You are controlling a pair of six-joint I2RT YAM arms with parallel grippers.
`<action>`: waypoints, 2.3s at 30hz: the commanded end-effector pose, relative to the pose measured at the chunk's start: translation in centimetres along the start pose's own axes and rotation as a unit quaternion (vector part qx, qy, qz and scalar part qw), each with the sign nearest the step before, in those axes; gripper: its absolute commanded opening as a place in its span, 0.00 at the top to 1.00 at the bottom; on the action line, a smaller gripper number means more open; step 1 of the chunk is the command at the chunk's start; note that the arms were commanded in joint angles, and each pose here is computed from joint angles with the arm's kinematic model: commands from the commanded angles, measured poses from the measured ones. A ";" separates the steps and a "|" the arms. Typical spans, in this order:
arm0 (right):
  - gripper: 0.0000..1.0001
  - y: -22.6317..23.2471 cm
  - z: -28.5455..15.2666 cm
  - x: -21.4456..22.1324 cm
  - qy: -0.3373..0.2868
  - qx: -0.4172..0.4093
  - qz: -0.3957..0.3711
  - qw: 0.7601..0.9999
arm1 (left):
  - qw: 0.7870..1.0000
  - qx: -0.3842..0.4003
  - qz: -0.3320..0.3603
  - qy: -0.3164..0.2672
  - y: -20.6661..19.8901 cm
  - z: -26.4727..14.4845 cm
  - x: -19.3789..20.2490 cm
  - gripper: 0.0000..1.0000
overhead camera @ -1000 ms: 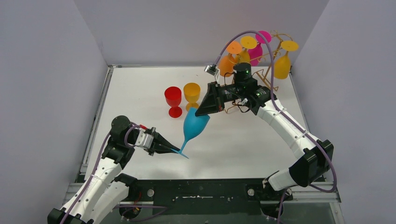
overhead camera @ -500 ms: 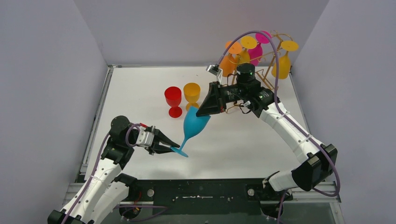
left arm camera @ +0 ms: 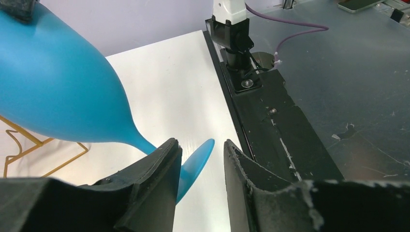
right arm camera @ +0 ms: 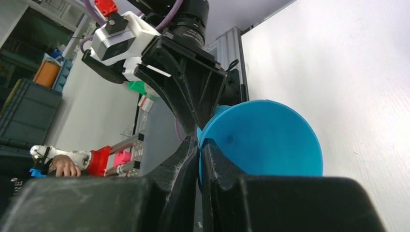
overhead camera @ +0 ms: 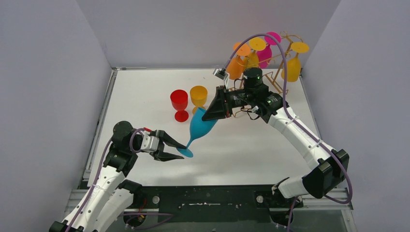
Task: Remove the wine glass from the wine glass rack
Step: Place the wine glass at the center of the board.
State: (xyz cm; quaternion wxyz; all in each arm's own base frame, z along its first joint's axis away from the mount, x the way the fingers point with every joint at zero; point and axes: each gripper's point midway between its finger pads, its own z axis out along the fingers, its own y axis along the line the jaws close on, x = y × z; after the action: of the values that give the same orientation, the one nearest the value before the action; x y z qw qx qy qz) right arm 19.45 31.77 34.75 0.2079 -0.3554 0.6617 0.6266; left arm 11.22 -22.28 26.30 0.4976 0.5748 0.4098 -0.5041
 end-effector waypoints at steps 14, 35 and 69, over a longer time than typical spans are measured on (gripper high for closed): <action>1.00 -4.4 -0.7 -0.5 -0.040 0.177 -0.075 0.981 | 0.985 -0.158 0.027 0.063 3.8 -2.1 1.8 0.55; 1.00 -16.2 -3.5 0.9 -0.019 0.565 -0.137 0.813 | 0.639 -0.753 -0.148 0.041 13.0 -20.1 3.8 0.03; 1.00 -24.6 -4.0 0.5 -0.016 0.632 -0.058 0.772 | 0.576 -0.795 -0.156 0.110 11.5 -23.5 7.0 0.03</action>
State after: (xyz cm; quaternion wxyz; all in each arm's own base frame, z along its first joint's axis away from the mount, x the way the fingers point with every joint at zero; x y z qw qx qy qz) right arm 35.91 28.63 15.82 0.3968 -0.1888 0.8954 0.0717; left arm 27.34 -1.75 19.42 0.6008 -0.0690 0.7963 0.0153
